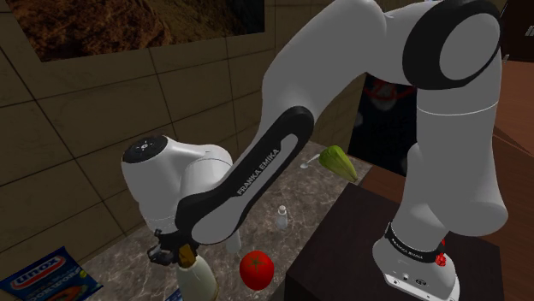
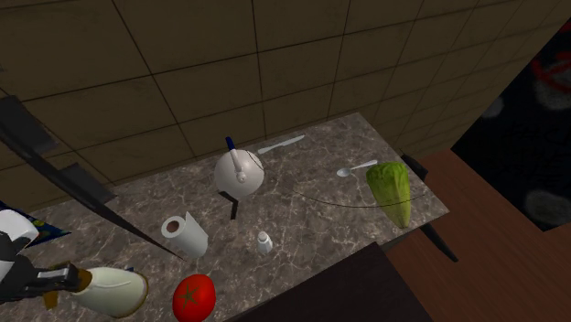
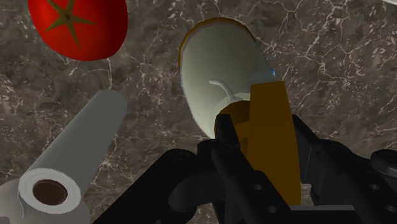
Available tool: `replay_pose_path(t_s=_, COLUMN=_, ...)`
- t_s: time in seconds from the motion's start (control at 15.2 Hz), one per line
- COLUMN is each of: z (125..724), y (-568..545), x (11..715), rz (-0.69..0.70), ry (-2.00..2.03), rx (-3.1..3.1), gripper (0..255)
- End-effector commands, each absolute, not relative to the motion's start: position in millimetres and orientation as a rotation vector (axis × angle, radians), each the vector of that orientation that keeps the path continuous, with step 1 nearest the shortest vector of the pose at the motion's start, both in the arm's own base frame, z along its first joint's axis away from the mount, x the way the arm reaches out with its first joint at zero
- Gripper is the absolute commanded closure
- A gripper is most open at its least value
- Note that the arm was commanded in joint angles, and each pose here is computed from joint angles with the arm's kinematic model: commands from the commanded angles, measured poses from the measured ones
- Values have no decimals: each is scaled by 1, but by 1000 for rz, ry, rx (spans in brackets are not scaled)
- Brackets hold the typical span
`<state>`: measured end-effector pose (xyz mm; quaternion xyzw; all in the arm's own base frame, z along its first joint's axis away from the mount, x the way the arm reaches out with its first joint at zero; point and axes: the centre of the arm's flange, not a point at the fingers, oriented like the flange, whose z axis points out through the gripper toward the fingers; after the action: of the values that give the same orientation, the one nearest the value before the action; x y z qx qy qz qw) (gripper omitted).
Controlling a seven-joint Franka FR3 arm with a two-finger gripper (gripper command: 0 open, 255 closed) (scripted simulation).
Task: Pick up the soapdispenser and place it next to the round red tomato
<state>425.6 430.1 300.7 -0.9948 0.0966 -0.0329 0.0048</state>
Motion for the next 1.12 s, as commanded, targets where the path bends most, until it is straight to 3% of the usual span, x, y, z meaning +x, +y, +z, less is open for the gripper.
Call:
replay_pose_path(t_s=0.0, z=290, y=430, x=425, rz=-105, ry=302, rx=-3115, gripper=255)
replay_pose_path(t_s=0.4, z=258, y=430, x=425, rz=-105, ry=302, rx=-3115, gripper=255)
replay_pose_path(t_s=0.92, z=258, y=430, x=425, rz=-105, ry=302, rx=-3115, gripper=255)
replay_pose_path(t_s=0.99, z=258, y=430, x=425, rz=-105, ry=302, rx=-3115, gripper=0)
replay_pose_path(t_s=1.06, z=258, y=430, x=425, rz=-105, ry=302, rx=-3115, gripper=0)
